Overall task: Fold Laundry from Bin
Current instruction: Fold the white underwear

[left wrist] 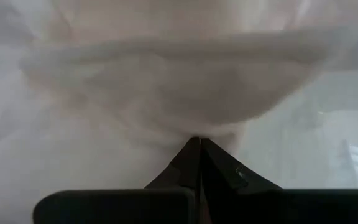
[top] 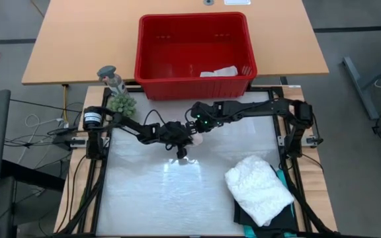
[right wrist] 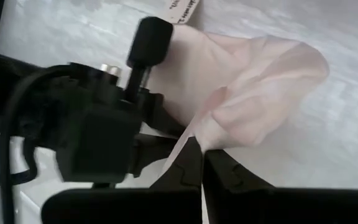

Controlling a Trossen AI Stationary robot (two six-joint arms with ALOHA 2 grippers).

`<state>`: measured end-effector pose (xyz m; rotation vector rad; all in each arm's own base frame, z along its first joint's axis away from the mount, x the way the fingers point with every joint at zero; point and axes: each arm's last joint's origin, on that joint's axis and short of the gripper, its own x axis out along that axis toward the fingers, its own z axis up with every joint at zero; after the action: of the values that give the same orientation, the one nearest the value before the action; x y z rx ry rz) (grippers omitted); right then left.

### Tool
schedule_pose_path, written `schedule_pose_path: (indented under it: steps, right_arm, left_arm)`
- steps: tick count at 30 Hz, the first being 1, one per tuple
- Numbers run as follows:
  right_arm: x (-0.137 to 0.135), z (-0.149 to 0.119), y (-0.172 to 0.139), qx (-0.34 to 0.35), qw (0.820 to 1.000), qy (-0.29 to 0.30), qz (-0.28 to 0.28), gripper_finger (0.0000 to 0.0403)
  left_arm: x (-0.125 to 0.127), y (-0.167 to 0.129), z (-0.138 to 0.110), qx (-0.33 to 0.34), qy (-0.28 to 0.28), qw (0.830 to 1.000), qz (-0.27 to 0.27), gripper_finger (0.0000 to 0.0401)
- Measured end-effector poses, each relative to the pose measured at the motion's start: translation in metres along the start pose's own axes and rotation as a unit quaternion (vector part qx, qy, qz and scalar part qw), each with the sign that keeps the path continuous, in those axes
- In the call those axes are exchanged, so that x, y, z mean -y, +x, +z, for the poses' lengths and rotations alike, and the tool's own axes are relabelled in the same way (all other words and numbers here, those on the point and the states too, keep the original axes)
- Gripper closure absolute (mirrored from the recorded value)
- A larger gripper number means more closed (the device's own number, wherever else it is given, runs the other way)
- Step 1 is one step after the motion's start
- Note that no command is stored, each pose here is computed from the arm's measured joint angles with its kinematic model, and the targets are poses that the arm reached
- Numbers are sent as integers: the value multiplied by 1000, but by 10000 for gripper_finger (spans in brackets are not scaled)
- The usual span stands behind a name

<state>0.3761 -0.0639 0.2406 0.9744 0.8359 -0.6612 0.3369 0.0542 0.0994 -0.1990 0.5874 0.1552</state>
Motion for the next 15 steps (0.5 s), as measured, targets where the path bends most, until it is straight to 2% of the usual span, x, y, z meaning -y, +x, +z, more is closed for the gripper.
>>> schedule_pose_path:
  steps: [5,11,15]
  right_arm:
    - [-1,0,-5,2,1000,-5,5,382]
    - [1,2,-8,2,1000,-11,2,382]
    - [4,4,-8,1,1000,-14,-4,382]
  left_arm:
    - [2,6,8,4,-2,1000,0,401]
    - [4,13,30,35,9,999,-2,401]
    - [3,14,27,8,5,1000,2,401]
